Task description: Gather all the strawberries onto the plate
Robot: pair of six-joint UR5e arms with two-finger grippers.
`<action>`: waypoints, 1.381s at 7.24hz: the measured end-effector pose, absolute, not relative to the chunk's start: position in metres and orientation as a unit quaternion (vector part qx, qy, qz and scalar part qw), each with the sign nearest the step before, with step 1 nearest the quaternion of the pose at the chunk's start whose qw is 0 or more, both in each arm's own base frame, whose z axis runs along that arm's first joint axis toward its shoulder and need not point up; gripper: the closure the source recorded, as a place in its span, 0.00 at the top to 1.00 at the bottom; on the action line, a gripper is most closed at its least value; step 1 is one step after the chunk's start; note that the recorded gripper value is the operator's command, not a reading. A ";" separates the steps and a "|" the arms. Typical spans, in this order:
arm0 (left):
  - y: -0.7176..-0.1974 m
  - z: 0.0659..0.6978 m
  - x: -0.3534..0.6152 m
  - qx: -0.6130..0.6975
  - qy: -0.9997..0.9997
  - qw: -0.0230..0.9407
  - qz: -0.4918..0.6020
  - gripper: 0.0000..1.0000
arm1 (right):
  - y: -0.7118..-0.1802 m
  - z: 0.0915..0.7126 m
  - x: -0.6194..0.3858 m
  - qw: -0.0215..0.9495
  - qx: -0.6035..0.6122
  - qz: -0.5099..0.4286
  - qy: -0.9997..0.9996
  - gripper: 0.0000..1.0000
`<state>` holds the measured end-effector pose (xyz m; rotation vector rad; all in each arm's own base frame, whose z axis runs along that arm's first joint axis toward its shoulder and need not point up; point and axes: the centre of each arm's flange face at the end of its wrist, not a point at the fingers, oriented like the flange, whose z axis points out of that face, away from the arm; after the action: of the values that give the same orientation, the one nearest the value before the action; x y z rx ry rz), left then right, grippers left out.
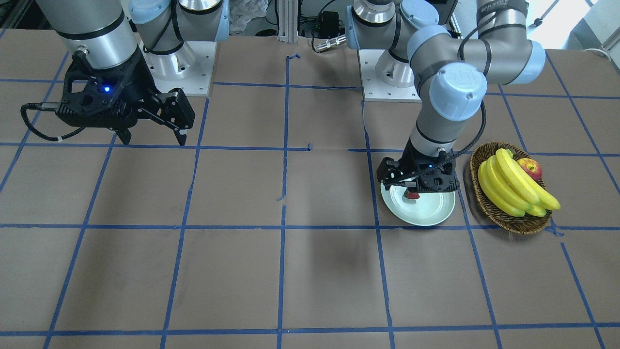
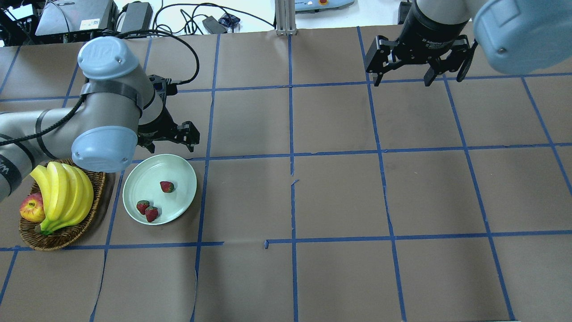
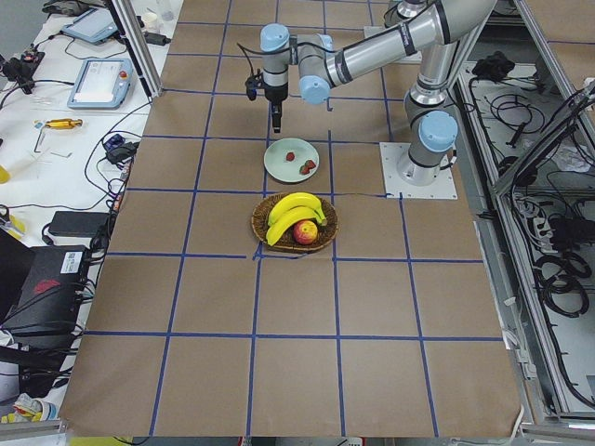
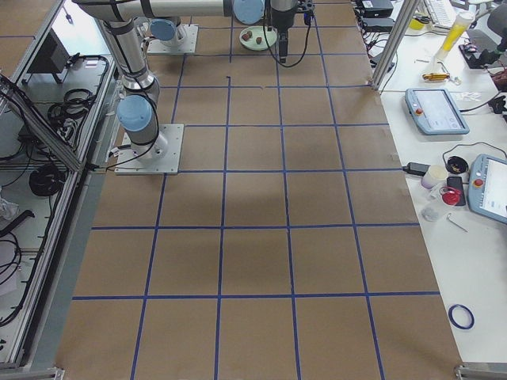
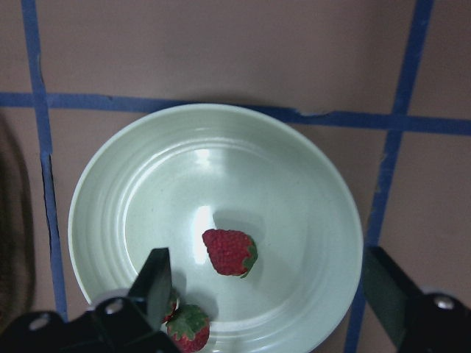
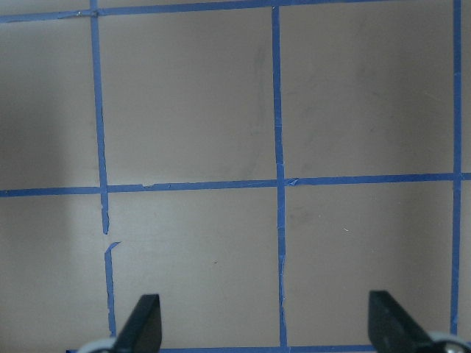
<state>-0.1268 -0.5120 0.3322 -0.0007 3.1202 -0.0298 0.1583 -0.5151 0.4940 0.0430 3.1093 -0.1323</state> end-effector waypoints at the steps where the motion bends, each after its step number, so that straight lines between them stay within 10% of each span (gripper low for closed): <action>1: -0.513 0.388 -0.151 0.017 0.999 -0.025 -0.016 1.00 | -0.514 0.494 0.158 0.015 0.014 -0.042 0.999 1.00; 4: -0.492 0.492 -0.171 0.045 0.996 -0.063 -0.044 1.00 | -0.513 0.495 0.159 0.014 0.013 -0.043 0.999 1.00; 10: -0.485 0.501 -0.151 -0.001 0.999 -0.010 -0.052 1.00 | -0.513 0.498 0.157 0.006 0.015 -0.044 0.999 1.00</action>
<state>-0.1515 -0.4849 0.5013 -0.0037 3.1565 -0.1644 0.1571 -0.5130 0.4977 0.0470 3.1269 -0.1388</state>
